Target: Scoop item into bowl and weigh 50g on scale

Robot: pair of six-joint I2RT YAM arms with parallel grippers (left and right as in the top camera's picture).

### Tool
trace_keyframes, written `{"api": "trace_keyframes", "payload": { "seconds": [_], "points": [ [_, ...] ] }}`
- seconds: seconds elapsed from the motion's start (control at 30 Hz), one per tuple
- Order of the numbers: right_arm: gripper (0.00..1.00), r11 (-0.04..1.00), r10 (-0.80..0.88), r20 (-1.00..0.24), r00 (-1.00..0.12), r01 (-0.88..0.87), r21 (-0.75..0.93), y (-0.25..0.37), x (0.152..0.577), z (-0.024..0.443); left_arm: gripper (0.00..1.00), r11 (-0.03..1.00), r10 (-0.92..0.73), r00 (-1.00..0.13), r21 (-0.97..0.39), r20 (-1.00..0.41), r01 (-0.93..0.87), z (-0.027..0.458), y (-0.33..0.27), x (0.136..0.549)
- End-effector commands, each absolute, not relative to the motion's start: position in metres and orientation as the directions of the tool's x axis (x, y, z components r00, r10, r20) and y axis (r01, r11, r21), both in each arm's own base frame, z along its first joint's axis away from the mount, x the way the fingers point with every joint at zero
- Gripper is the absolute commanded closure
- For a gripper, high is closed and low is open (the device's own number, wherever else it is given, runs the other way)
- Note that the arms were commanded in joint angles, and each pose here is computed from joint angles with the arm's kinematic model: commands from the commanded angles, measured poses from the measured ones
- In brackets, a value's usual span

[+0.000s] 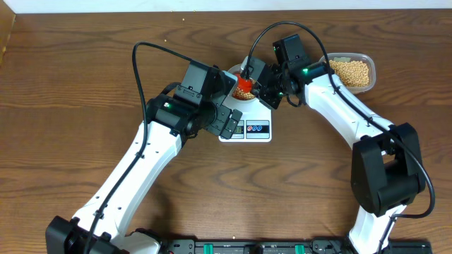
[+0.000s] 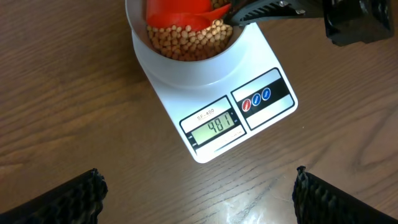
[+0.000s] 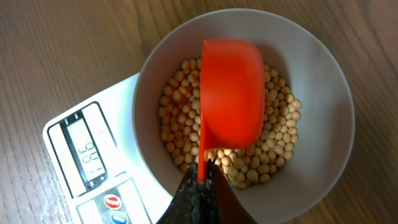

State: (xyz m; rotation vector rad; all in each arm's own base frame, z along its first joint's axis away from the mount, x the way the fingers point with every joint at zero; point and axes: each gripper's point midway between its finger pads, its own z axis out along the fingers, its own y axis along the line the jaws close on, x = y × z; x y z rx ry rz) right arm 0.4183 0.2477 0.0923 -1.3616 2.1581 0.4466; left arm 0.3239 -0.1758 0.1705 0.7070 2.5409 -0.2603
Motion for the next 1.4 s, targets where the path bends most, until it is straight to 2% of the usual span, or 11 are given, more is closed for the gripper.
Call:
{"api": "trace_keyframes", "payload": {
  "seconds": [0.0, 0.13, 0.63, 1.37],
  "points": [
    [0.99, 0.419, -0.713, -0.614, -0.339, -0.908, 0.014, 0.251, 0.413, 0.094, 0.02, 0.848, 0.437, -0.751, -0.051, -0.495, 0.527, 0.168, -0.174, 0.325],
    [0.99, 0.411, -0.698, -0.629, -0.342, -0.911, 0.039, 0.254, 0.411, 0.096, 0.02, 0.848, 0.437, -0.751, -0.051, -0.495, 0.527, 0.168, -0.174, 0.325],
    [0.99, 0.528, -0.609, -0.659, -0.441, -0.845, 0.078, 0.228, 0.434, 0.108, 0.02, 0.848, 0.437, -0.751, -0.051, -0.495, 0.527, 0.168, -0.174, 0.325],
    [0.99, 0.539, -0.554, -0.709, -0.437, -0.837, 0.095, 0.228, 0.442, 0.125, 0.02, 0.848, 0.437, -0.751, -0.051, -0.495, 0.527, 0.168, -0.174, 0.325]
  ]
}}
